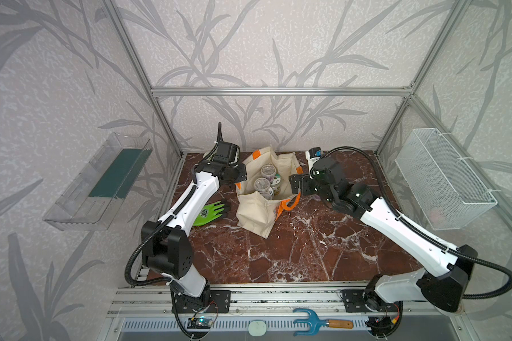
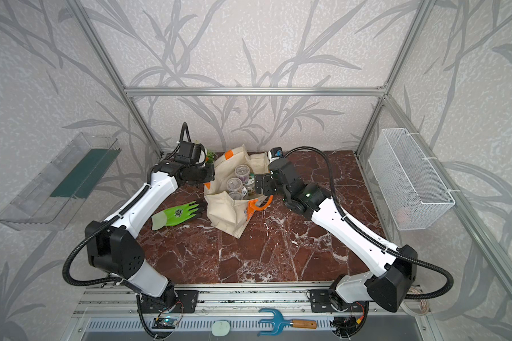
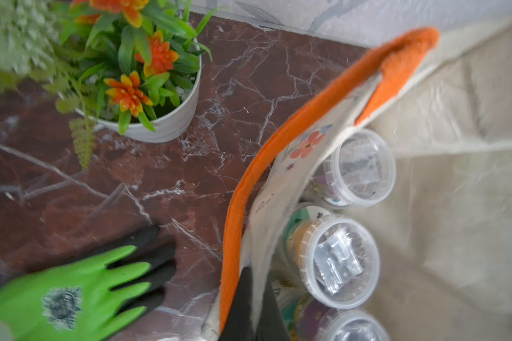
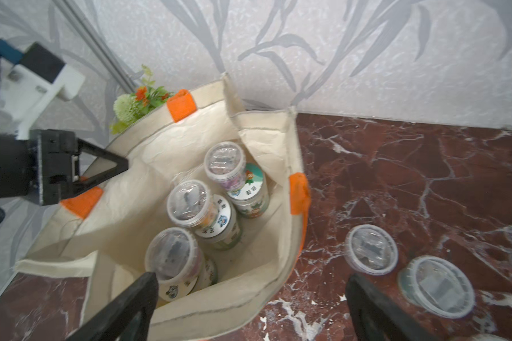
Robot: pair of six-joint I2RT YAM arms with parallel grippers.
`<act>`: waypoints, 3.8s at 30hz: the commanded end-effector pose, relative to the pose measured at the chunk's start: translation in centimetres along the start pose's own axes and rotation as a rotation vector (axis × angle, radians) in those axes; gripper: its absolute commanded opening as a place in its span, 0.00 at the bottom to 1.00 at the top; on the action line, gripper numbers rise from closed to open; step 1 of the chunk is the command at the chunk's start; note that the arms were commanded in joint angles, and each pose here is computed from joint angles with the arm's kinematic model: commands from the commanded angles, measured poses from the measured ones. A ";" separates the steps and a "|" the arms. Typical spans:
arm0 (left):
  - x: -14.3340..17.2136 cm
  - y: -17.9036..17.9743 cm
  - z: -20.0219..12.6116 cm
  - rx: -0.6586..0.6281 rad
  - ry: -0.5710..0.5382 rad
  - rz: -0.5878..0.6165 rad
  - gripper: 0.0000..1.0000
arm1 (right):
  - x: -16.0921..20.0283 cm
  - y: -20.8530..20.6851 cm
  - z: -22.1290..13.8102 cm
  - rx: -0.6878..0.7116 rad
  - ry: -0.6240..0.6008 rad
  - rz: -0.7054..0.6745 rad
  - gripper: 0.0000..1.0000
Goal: Take out the seed jars from the canvas bag
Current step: Adjust the canvas bag at the center of the board, then pick up the seed jar from the canvas bag.
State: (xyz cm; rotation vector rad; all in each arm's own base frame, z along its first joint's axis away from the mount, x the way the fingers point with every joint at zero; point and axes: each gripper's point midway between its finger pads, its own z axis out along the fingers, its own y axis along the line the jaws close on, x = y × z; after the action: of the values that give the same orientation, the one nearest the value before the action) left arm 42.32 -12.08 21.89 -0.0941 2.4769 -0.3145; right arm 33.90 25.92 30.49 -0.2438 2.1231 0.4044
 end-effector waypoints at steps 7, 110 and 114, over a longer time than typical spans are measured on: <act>-2.0 -2.1 -1.6 0.096 -0.048 0.059 0.00 | 4.6 5.6 4.3 -0.106 0.152 -0.034 0.99; -1.3 -3.8 -2.7 0.208 -0.180 0.114 0.00 | 2.8 1.5 21.4 0.234 0.150 0.147 0.64; -1.3 -3.6 -2.5 0.197 -0.179 0.109 0.00 | 0.9 2.1 19.7 0.199 0.111 0.148 0.64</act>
State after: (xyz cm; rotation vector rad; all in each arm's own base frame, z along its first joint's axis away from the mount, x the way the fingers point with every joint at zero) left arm 42.01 -14.91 23.57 0.0933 2.3104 -0.4772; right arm 48.19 35.42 15.79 0.0121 2.3449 0.2113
